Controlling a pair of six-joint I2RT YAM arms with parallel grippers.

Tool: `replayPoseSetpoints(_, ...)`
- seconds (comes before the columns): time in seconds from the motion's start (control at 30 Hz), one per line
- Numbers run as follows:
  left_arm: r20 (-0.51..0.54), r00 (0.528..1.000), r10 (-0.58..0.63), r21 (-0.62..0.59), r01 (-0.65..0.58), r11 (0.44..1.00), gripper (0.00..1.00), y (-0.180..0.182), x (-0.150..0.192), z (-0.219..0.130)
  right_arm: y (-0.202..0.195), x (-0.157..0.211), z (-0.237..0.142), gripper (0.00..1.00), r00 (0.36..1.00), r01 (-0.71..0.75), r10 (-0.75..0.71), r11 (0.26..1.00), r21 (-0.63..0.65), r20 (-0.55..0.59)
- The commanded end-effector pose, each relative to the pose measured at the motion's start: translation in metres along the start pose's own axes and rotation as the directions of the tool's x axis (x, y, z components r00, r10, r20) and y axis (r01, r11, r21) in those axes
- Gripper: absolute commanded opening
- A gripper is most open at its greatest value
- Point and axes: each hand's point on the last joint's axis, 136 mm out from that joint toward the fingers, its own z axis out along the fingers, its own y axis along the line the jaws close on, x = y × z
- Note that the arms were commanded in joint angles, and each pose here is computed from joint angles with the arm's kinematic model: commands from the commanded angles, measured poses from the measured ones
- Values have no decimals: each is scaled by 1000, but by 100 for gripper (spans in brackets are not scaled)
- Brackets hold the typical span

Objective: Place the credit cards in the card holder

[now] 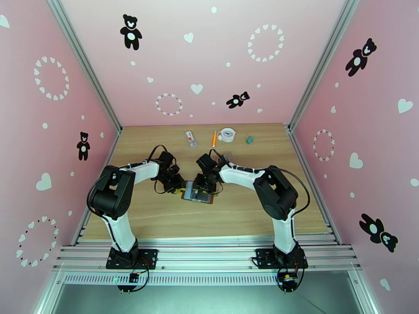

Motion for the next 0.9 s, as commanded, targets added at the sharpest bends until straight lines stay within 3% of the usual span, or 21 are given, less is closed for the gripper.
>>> replayPoseSetpoints(0.0,-102,994,-26,-75,19,997,23,21,30,30,6,15,17,41,997,-10,12,1000,23,-82)
replayPoseSetpoints(0.4,-96,995,-32,-60,27,998,22,18,33,26,20,12,8,42,997,30,-28,999,19,-77)
replayPoseSetpoints(0.87,-48,999,-9,53,12,999,24,-19,32,-3,10,-3,-19,45,999,40,-40,999,1,-28)
